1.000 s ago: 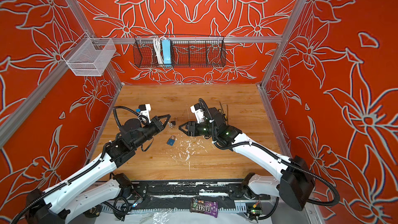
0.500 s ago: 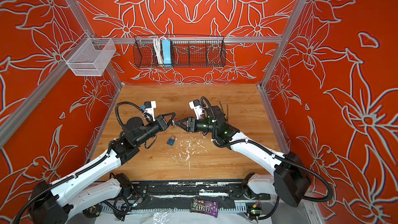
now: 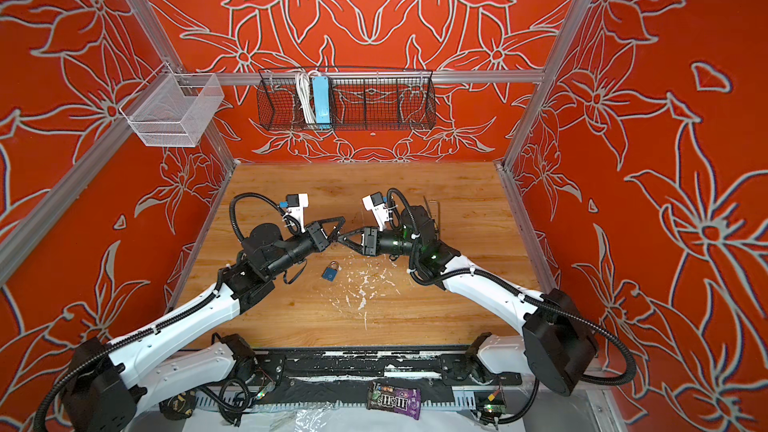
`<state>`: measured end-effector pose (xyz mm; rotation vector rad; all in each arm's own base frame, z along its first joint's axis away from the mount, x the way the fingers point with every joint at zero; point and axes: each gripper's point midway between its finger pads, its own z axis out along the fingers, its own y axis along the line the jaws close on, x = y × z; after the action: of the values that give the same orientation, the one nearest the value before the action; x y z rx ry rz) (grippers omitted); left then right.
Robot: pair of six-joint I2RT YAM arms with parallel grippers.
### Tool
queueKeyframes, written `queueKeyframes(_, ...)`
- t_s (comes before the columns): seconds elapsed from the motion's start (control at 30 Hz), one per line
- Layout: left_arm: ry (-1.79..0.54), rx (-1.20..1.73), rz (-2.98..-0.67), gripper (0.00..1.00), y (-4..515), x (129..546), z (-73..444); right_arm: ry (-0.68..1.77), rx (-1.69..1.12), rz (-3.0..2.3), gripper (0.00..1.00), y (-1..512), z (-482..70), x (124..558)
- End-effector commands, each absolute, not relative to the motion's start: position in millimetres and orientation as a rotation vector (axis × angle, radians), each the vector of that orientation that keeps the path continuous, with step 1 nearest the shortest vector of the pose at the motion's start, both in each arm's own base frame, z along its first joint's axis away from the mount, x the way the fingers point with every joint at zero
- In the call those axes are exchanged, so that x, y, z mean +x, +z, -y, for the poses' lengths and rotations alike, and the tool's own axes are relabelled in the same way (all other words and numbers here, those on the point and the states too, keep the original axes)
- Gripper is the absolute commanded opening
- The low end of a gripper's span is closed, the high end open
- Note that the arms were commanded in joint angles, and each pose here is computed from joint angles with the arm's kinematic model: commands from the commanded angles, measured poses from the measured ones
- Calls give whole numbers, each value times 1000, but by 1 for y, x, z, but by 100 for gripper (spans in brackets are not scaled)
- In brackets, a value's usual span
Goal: Unlock with the key
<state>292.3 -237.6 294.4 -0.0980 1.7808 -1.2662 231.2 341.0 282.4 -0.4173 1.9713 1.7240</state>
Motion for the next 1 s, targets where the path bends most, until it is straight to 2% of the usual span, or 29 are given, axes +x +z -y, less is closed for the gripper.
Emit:
queueKeyframes(0.0, -1301, -63, -1695, 0, 322, 292, 239, 1778, -455, -1923, 31, 290, -342, 225)
queueKeyframes(0.97, -1349, -28, -1663, 0, 337, 288, 245, 1780, -407, -1909, 2, 288, -337, 237)
